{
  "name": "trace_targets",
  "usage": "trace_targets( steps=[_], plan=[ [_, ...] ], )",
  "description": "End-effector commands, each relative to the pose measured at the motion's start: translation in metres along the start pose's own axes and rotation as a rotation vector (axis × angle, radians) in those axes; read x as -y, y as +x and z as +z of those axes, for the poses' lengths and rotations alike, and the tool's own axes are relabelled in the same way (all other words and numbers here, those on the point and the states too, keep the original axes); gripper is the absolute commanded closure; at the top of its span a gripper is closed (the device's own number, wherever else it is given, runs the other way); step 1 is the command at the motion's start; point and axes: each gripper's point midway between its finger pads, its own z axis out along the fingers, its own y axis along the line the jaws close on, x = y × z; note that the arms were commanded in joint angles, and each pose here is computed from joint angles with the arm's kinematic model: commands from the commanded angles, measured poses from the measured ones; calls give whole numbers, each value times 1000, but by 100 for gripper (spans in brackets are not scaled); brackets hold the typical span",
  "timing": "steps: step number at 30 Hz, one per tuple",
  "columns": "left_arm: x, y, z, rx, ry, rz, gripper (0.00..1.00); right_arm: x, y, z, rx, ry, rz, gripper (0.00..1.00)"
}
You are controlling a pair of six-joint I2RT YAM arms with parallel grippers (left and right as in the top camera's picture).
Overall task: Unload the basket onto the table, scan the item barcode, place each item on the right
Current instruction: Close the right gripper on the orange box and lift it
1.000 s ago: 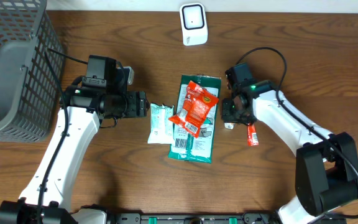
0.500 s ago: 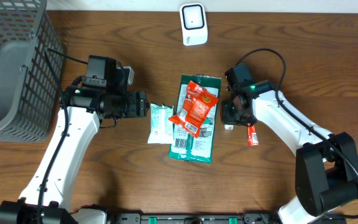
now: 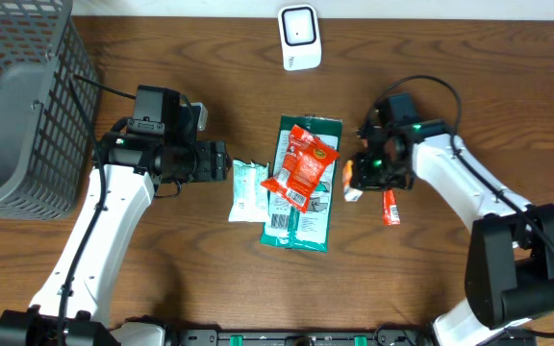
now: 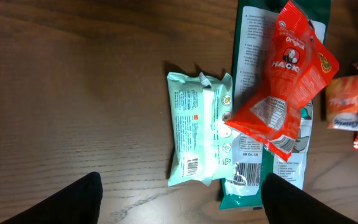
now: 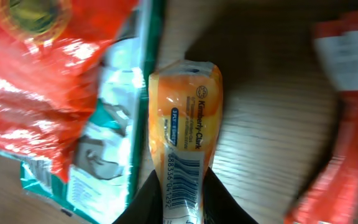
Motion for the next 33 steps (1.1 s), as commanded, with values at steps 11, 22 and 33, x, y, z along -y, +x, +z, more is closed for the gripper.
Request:
trace_targets(
  steps=[11, 22, 33],
  plan=[
    [0, -4, -5, 17, -7, -2, 18, 6, 12, 16, -11, -51, -11, 88],
    [0, -4, -5, 17, -7, -2, 18, 46, 8, 15, 19, 133, -50, 58],
    [0, -4, -5, 17, -7, -2, 18, 69, -1, 8, 50, 244, -55, 44]
  ],
)
